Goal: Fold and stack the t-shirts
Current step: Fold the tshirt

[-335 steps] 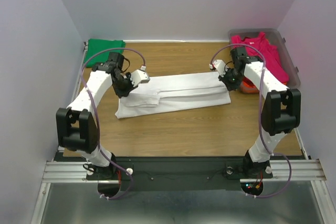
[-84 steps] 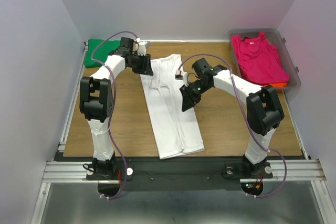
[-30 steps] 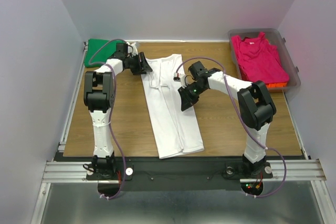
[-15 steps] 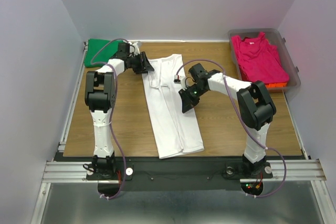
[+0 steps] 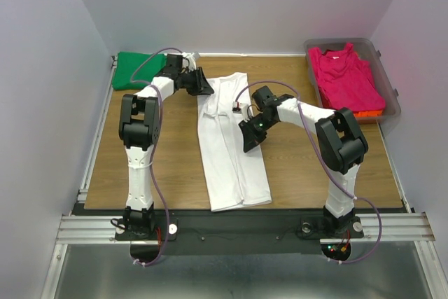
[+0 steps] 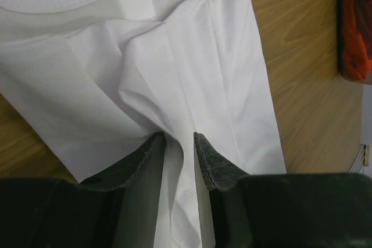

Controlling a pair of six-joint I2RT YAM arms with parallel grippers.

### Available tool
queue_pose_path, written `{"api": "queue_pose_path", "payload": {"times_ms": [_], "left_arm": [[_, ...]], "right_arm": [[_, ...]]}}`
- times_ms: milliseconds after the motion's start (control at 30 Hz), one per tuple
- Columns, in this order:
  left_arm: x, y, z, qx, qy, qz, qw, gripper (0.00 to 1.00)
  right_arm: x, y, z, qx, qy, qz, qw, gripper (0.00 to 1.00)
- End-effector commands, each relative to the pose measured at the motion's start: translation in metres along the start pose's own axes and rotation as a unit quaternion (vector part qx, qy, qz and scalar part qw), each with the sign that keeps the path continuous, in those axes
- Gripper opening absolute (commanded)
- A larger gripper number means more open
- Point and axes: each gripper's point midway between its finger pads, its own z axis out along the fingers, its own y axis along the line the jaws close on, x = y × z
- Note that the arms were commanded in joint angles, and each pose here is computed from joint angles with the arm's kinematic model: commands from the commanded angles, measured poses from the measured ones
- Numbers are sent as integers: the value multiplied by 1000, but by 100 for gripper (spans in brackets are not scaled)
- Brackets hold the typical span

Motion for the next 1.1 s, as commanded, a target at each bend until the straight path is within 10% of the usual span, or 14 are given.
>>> {"api": "queue_pose_path", "payload": {"times_ms": [0, 433, 1067], "left_arm": [[-22, -28, -3, 16, -25, 30, 999, 38], [-26, -32, -8, 13, -32, 44, 998, 51], [-34, 15, -70, 22, -77, -1, 997, 37]], "right_arm": [[-9, 7, -4, -2, -17, -27, 999, 17], [-19, 4, -10, 13, -28, -35, 999, 17], [-211, -29, -46, 106, -219, -35, 969, 22]]}}
